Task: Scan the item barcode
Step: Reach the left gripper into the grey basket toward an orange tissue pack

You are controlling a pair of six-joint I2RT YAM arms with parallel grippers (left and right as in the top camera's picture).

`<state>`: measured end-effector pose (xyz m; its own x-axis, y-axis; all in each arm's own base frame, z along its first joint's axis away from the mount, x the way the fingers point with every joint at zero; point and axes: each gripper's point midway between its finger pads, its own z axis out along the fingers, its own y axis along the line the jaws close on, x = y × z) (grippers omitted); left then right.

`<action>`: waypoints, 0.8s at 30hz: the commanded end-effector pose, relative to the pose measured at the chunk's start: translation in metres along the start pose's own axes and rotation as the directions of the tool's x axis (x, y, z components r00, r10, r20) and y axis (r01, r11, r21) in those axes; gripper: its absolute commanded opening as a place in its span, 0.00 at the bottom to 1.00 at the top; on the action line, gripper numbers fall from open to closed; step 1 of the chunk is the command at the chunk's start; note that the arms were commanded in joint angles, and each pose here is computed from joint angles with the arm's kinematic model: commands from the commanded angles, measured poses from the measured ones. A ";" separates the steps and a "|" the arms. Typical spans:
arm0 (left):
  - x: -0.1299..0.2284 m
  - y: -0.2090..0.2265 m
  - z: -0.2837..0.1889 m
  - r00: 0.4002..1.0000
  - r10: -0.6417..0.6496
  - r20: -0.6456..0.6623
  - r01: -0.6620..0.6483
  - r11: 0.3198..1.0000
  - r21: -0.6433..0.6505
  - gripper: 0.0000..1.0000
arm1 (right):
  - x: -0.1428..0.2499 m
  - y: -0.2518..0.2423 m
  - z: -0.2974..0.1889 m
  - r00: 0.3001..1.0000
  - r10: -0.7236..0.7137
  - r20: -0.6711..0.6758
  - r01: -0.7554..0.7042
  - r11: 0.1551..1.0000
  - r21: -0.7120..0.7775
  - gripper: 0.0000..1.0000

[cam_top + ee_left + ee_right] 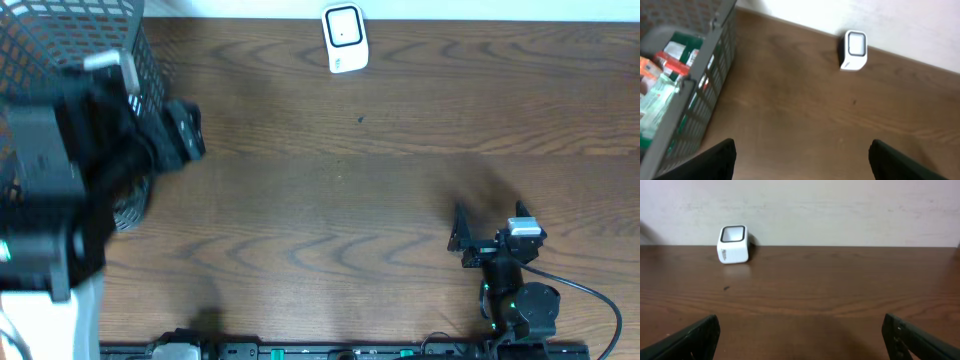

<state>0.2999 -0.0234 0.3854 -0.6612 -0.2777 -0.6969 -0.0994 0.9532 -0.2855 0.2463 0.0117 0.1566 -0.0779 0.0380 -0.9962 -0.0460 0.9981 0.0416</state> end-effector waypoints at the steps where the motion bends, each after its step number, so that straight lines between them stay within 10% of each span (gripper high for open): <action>1: -0.024 0.008 0.004 1.000 -0.016 -0.022 0.015 0.999 -0.034 0.86 | 0.000 -0.001 0.000 1.000 -0.005 0.000 0.005 1.000 0.003 0.99; 24: -0.051 0.178 0.036 0.977 -0.211 -0.015 0.183 0.881 -0.437 0.85 | 0.000 -0.001 0.000 1.000 -0.005 0.000 0.005 1.000 0.003 0.99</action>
<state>0.3360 0.1433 0.3604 -0.6161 -0.4679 -0.6337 -0.5204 0.8457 -0.1185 0.2463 0.0117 0.1566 -0.0779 0.0380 -0.9962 -0.0460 0.9981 0.0416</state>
